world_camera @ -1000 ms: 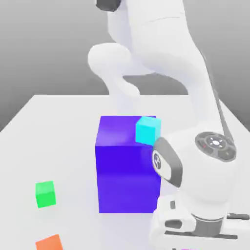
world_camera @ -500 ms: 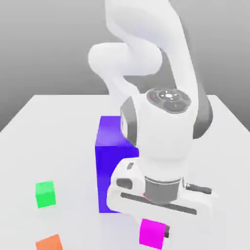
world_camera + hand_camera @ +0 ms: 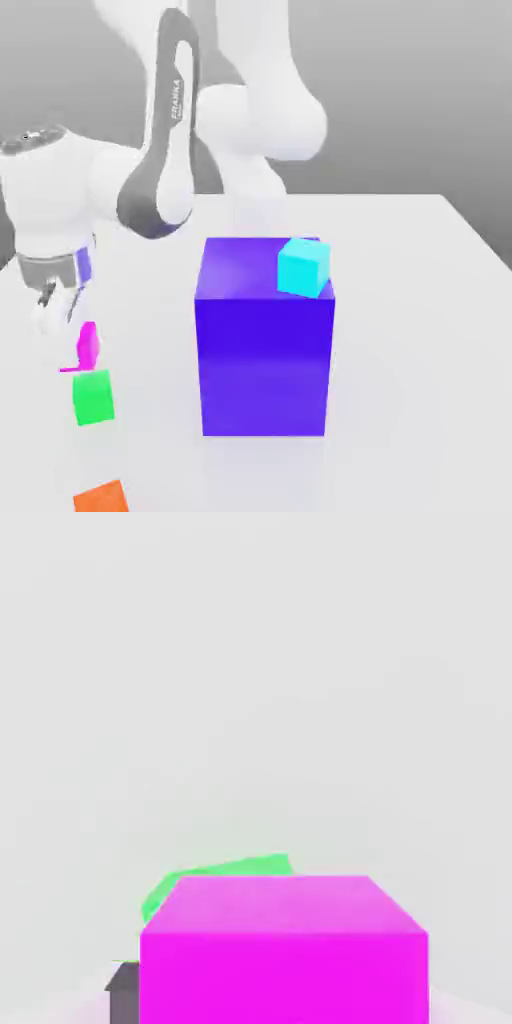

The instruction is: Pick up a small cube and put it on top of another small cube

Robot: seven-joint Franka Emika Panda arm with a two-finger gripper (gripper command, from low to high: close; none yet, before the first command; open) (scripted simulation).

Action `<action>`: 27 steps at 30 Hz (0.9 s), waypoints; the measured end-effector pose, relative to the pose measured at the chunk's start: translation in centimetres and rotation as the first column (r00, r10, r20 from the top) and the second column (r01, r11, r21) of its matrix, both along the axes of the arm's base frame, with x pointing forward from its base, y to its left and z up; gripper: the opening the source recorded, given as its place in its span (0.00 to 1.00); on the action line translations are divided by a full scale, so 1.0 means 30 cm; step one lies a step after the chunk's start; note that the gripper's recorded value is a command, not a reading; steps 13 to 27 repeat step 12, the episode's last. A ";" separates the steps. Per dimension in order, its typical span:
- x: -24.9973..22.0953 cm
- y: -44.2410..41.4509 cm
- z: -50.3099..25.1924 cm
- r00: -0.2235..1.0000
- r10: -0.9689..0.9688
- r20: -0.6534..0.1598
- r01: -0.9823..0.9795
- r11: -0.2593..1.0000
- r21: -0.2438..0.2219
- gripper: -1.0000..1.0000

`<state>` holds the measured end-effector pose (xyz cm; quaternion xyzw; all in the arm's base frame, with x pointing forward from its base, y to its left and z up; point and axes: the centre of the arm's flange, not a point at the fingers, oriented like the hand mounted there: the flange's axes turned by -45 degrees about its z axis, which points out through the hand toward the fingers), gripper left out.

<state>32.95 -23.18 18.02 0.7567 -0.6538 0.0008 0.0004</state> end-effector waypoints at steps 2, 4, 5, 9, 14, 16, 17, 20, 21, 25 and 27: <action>0.000 0.000 0.000 1.000 0.000 0.000 0.000 1.000 0.000 1.00; 0.000 0.000 0.000 1.000 0.000 0.000 0.000 1.000 0.000 1.00; 0.000 0.000 0.000 1.000 0.000 0.000 0.000 1.000 0.000 1.00; 0.005 0.002 0.060 1.000 0.003 -0.002 -0.003 1.000 0.000 1.00; 0.004 0.003 0.165 1.000 0.003 -0.001 -0.003 1.000 0.001 1.00; 0.004 0.003 0.165 1.000 0.003 -0.001 -0.003 1.000 0.001 1.00; 0.004 0.003 0.165 1.000 0.003 -0.001 -0.003 1.000 0.001 1.00; 0.004 0.003 0.165 1.000 0.003 -0.001 -0.003 1.000 0.001 1.00; 0.004 0.003 0.165 1.000 0.003 -0.001 -0.003 1.000 0.001 1.00; 0.004 0.003 0.165 1.000 0.003 -0.001 -0.003 1.000 0.001 1.00; 0.004 0.003 0.165 1.000 0.003 -0.001 -0.003 1.000 0.001 1.00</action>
